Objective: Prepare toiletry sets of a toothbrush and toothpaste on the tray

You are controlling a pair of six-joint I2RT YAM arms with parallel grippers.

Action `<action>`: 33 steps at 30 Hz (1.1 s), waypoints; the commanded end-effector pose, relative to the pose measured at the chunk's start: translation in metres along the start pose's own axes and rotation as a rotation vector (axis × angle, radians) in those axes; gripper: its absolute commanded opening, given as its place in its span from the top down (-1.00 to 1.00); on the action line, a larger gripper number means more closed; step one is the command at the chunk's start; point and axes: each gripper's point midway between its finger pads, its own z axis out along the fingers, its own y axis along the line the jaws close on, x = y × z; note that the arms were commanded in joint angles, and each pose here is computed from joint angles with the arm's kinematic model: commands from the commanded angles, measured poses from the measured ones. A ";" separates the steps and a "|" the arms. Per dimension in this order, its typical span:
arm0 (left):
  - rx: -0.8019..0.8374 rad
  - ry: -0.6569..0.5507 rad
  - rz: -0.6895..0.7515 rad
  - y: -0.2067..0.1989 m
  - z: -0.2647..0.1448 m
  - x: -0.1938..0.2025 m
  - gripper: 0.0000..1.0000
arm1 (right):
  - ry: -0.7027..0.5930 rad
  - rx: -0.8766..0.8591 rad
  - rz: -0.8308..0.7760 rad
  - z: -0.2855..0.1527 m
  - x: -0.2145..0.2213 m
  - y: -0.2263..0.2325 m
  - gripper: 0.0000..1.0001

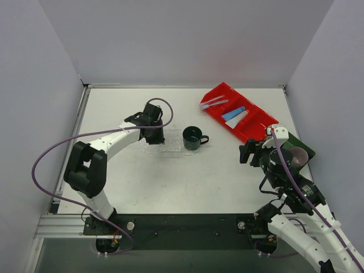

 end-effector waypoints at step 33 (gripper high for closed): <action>0.127 -0.314 0.361 -0.025 -0.100 -0.071 -0.25 | -0.053 -0.044 -0.006 -0.018 -0.023 0.002 -0.49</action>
